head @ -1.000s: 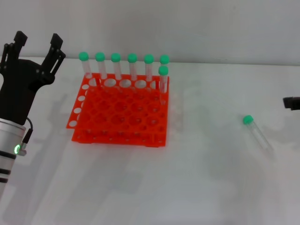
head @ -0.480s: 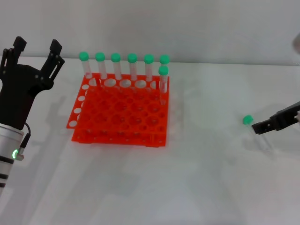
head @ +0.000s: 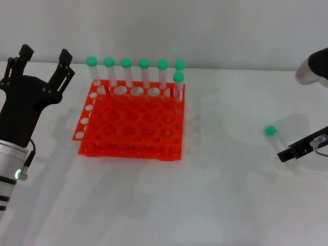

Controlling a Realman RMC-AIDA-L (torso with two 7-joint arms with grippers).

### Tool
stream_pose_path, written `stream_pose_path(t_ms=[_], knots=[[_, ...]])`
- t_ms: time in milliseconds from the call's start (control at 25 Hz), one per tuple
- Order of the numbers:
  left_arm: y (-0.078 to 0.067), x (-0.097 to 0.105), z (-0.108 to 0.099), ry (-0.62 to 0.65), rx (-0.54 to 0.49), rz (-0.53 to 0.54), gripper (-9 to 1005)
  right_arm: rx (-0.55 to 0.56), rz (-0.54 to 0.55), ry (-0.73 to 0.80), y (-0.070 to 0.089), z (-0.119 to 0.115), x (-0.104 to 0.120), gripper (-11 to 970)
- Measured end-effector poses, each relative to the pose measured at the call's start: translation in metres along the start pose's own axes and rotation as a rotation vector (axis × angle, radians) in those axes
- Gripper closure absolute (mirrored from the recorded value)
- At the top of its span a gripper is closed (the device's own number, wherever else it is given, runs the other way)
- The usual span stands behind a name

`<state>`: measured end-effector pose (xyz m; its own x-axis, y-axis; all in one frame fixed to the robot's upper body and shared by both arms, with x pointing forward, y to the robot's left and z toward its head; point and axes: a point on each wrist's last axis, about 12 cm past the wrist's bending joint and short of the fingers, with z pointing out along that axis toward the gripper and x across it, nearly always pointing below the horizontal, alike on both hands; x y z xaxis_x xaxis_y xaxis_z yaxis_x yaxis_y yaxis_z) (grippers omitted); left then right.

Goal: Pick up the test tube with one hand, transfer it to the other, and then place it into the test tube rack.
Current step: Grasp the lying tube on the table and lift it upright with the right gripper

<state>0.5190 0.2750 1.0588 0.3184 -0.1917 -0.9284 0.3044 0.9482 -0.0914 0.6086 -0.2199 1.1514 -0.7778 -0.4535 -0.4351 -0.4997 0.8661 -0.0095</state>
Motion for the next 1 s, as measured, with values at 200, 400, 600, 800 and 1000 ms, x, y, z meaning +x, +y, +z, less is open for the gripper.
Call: stream_pose_path(t_ms=[200, 400, 600, 800, 1000], knots=[[0.001, 0.0, -0.002, 0.004, -0.002, 0.002, 146, 0.019, -0.001, 0.031, -0.003, 0.01, -0.001, 322], [0.0, 0.0, -0.001, 0.001, 0.0, 0.0, 148, 0.041, -0.011, 0.044, -0.005, 0.014, -0.002, 350], [0.0, 0.0, -0.001, -0.002, 0.0, -0.002, 150, 0.057, -0.024, 0.055, -0.007, 0.015, -0.001, 377], [-0.001, -0.001, 0.002, -0.007, 0.005, -0.008, 151, 0.06, -0.045, 0.073, -0.006, 0.014, 0.0, 405], [-0.002, -0.001, 0.003, -0.01, 0.007, -0.011, 153, 0.062, -0.061, 0.083, -0.005, 0.014, 0.0, 558]])
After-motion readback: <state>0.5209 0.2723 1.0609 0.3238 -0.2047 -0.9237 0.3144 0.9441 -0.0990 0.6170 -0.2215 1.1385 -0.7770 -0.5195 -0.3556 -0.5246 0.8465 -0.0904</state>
